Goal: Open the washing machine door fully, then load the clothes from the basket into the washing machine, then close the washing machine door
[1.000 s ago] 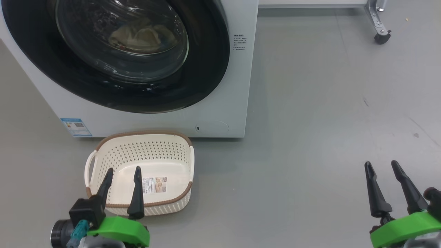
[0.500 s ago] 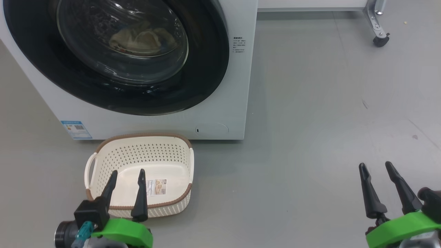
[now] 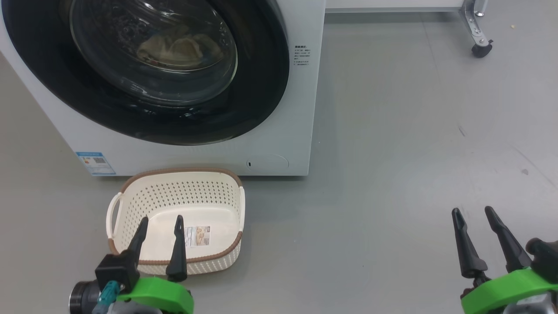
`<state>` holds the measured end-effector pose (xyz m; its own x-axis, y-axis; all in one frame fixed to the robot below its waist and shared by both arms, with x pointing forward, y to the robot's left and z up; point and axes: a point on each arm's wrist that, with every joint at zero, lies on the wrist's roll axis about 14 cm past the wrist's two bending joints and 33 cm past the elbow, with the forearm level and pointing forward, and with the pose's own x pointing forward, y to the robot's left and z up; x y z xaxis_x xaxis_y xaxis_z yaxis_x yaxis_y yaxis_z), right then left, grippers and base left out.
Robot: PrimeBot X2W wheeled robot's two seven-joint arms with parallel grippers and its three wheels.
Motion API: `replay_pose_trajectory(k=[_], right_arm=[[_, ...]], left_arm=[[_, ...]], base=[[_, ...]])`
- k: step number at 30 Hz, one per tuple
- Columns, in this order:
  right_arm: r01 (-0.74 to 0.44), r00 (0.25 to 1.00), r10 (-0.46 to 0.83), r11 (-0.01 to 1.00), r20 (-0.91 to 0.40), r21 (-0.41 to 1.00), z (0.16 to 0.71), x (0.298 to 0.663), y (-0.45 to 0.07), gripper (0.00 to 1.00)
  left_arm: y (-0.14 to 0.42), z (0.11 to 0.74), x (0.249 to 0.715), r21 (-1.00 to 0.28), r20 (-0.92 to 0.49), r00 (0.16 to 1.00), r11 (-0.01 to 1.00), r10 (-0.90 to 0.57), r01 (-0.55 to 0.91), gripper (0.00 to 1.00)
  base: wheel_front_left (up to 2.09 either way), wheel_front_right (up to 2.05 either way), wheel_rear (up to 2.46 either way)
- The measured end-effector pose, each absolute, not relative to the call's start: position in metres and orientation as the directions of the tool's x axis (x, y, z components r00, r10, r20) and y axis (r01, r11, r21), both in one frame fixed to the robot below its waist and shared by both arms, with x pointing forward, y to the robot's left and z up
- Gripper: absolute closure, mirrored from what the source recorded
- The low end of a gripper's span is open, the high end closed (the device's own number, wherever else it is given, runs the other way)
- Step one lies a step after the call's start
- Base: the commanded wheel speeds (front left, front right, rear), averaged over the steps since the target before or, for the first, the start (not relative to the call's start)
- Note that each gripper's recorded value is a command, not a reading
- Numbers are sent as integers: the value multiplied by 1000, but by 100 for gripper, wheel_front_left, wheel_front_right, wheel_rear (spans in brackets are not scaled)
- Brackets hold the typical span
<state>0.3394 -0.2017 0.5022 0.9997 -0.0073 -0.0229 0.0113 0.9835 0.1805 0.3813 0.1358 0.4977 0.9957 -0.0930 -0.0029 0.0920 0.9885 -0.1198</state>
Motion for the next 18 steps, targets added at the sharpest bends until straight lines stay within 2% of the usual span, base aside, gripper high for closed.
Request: replay_pose_trajectory(k=[5,6,12,18], right_arm=[[4,1000,2,983,-30,184,500,339,-199,0],[1,999,5,982,-32,187,499,340,-198,100],[16,993,10,974,-114,225,473,331,-193,100],[31,993,4,956,-119,292,471,331,-194,100]], left_arm=[[135,496,380,-111,-7,995,989,-104,102,0],[133,496,380,-93,-7,994,989,-113,111,100],[131,462,363,-118,-116,987,988,-111,98,100],[133,460,363,-182,-137,985,980,-105,79,100]], base=[[0,0,0],[0,0,0],[0,0,0],[0,0,0]])
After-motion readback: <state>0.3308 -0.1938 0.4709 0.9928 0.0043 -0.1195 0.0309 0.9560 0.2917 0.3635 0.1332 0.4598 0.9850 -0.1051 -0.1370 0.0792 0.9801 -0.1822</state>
